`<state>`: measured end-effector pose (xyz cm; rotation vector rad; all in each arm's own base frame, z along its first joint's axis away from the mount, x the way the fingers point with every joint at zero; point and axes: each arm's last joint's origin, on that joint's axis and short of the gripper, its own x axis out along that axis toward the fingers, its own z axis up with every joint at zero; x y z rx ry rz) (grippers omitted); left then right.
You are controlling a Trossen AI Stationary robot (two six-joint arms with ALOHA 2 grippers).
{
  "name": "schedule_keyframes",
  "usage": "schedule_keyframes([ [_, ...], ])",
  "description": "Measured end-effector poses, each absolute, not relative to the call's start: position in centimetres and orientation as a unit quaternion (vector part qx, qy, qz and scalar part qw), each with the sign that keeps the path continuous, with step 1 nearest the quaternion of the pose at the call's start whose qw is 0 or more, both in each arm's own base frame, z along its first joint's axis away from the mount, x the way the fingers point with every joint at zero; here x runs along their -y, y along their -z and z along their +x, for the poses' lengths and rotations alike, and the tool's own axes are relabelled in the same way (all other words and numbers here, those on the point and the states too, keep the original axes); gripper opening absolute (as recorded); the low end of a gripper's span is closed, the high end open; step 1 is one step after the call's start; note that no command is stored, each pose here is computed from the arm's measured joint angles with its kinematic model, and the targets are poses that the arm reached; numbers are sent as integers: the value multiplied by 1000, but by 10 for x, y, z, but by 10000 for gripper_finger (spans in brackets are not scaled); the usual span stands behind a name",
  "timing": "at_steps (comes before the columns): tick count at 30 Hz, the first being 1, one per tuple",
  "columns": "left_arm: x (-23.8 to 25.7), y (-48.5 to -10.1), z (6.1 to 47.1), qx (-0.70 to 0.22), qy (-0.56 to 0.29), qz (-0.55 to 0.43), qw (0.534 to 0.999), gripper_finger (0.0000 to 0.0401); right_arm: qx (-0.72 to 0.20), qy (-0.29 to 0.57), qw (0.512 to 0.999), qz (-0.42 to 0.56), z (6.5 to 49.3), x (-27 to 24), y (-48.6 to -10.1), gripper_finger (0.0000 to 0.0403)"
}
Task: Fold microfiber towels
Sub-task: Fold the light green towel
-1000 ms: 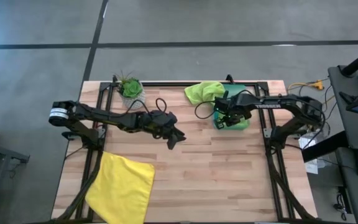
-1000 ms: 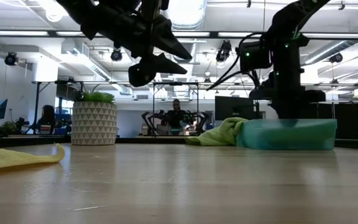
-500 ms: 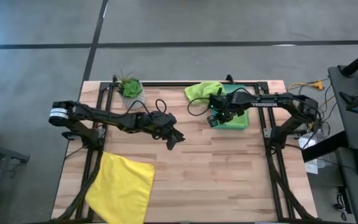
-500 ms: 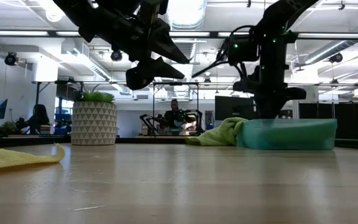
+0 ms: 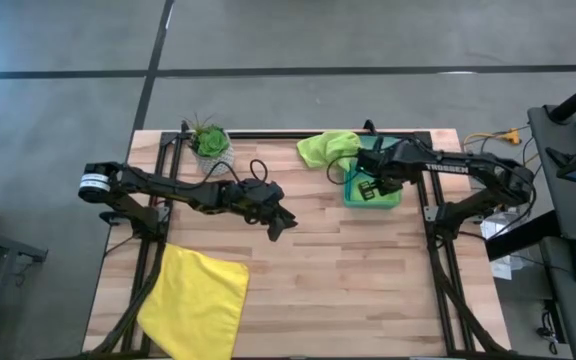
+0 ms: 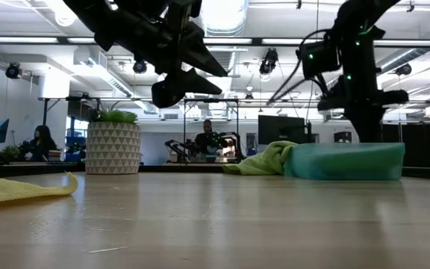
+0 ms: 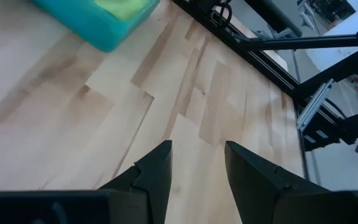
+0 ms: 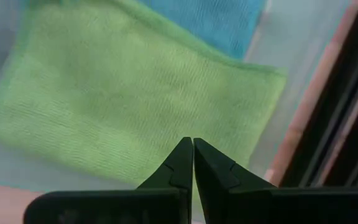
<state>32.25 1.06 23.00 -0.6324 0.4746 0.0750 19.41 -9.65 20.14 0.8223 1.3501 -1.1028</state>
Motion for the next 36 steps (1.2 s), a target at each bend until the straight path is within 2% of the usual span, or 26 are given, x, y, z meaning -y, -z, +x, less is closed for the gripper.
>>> schedule_keyframes([
  [3, -14, -231, 323, -225, -45, -292, 928, 132, -567, 460, 580, 363, 191, 94, -201, 9],
  [7, -19, -237, 325, -214, -48, -289, 932, 132, -505, 424, 661, 358, 189, 85, -231, 9],
  [12, -25, -246, 328, -201, -51, -286, 936, 132, -364, 373, 780, 345, 171, 64, -280, 9],
  [16, -26, -256, 328, -193, -24, -271, 943, 132, -234, 394, 821, 340, 148, 49, -303, 9],
  [23, -21, -275, 315, -189, 48, -268, 944, 132, -77, 345, 887, 298, 144, 41, -295, 9],
  [27, -20, -279, 303, -215, 50, -233, 947, 132, -92, 283, 936, 189, 162, 42, -273, 9],
  [29, -19, -283, 295, -225, 51, -221, 948, 132, -120, 280, 932, 196, 168, 43, -259, 9],
  [32, -18, -290, 281, -239, 50, -215, 946, 132, -155, 326, 877, 318, 173, 58, -237, 11],
  [36, -18, -303, 264, -231, 43, -210, 949, 132, -193, 323, 829, 413, 180, 83, -218, 38],
])
